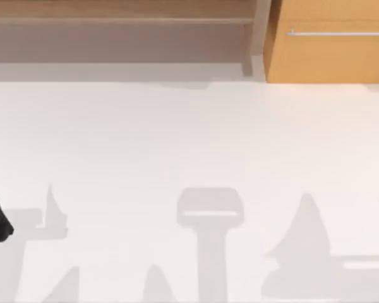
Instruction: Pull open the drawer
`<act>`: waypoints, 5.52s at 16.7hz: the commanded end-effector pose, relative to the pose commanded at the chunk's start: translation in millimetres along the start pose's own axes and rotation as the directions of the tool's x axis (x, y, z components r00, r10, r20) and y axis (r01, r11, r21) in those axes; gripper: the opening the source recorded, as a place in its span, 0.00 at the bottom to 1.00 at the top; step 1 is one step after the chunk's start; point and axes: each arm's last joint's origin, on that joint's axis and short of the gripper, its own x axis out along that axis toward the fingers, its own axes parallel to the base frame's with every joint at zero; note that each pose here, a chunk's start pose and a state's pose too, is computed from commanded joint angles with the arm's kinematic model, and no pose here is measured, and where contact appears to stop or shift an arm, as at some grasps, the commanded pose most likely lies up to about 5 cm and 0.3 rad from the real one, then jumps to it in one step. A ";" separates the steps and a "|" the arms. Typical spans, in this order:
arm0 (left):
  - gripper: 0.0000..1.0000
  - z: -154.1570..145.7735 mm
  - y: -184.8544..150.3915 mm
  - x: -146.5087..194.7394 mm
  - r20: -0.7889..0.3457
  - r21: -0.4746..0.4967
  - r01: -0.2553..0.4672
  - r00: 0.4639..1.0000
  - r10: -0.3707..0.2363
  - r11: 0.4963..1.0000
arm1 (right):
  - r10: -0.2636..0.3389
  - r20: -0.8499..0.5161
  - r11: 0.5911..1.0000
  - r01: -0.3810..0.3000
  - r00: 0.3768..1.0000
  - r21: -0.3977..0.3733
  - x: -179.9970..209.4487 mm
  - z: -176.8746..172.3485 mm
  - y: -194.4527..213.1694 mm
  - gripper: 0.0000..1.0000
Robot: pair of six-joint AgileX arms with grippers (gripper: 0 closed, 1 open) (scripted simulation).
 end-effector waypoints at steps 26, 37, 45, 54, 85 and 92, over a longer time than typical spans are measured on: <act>1.00 0.0 0.0 0.0 0.000 0.000 0.000 1.000 0.000 1.000 | 0.030 0.042 0.353 0.029 0.999 -0.935 178.0 -71.2 126.6 1.00; 1.00 0.0 0.0 0.0 0.000 0.000 0.000 1.000 0.000 1.000 | -0.016 0.001 -0.003 0.001 1.000 -1.000 200.6 -131.0 172.7 1.00; 1.00 0.0 0.0 0.0 0.000 0.000 0.000 1.000 0.000 1.000 | -0.016 0.001 -0.003 0.001 1.000 -1.000 223.6 -131.0 172.2 1.00; 1.00 0.0 0.0 0.0 0.000 0.000 0.000 1.000 0.000 1.000 | -0.016 0.001 -0.003 0.001 1.000 -1.000 225.5 -131.0 172.3 0.62; 1.00 0.0 0.0 0.0 0.000 0.000 0.000 1.000 0.000 1.000 | -0.014 -0.004 -0.001 -0.004 1.000 -1.000 161.8 -132.2 174.5 0.00; 1.00 0.0 0.0 0.0 0.000 0.000 0.000 1.000 0.000 1.000 | -0.017 -0.008 -0.002 -0.008 1.000 -1.000 141.3 -133.8 174.5 0.00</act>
